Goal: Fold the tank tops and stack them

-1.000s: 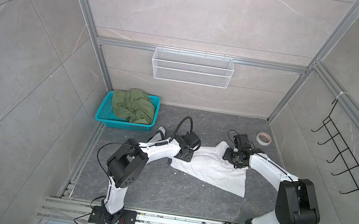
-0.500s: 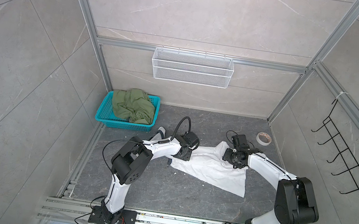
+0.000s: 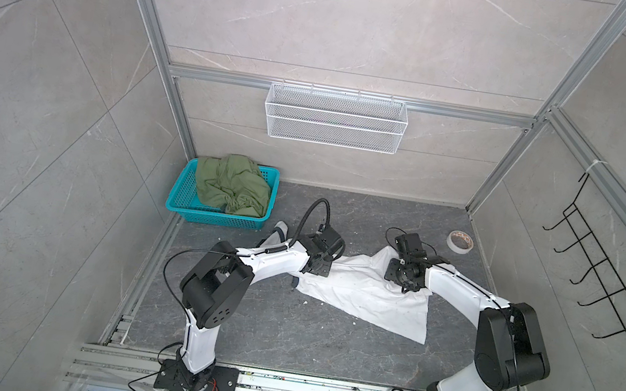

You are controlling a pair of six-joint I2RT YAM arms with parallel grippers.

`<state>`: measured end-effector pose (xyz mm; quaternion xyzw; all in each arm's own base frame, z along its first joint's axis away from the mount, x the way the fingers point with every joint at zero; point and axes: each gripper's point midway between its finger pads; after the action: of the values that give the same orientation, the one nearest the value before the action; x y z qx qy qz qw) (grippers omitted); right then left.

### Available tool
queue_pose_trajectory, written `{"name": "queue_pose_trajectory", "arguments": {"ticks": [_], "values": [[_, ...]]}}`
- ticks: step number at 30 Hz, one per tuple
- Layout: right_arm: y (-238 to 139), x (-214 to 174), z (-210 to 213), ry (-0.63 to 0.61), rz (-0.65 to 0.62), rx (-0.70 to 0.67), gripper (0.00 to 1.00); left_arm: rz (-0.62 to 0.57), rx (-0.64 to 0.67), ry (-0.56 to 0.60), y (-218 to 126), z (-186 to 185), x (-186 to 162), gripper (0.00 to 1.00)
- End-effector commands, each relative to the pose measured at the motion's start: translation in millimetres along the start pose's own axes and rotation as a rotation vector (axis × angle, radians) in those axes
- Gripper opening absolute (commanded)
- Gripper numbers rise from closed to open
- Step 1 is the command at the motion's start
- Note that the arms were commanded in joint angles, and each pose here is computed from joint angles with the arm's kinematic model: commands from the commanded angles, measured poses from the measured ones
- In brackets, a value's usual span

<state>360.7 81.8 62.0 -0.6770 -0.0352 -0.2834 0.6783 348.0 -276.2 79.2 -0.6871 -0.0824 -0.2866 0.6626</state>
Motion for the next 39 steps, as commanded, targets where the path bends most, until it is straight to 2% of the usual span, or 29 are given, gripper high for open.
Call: {"name": "queue_pose_trajectory", "arguments": {"ticks": [1, 5, 9, 19, 29, 35, 39], "values": [[6, 2, -6, -0.024, 0.008, -0.071, 0.58, -0.096, 0.022, -0.024, -23, 14, 23, 0.00], [13, 1, -2, -0.036, 0.020, -0.081, 0.56, -0.100, 0.018, -0.025, -26, 16, 24, 0.00], [17, 2, -13, -0.038, 0.019, -0.157, 0.51, -0.105, 0.025, -0.029, -28, 19, 25, 0.00], [8, 3, -23, -0.075, -0.021, -0.260, 0.30, -0.109, 0.055, -0.043, -31, 33, 29, 0.00], [3, 9, -30, -0.078, -0.060, -0.315, 0.16, -0.127, 0.064, -0.052, -36, 40, 34, 0.00], [-13, 22, -37, -0.062, -0.124, -0.347, 0.07, -0.158, 0.080, -0.056, -47, 47, 39, 0.00], [-39, 36, -51, -0.025, -0.204, -0.409, 0.00, -0.224, 0.093, -0.063, -69, 56, 49, 0.00]]}}
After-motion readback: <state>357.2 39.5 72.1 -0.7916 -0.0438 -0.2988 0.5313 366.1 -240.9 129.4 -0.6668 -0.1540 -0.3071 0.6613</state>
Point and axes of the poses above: each gripper's point midway between its finger pads, its own y axis out along the fingers, its own z axis along the line the jaws close on, x = y × z, and after that the axes turned 6 degrees about y, right-handed
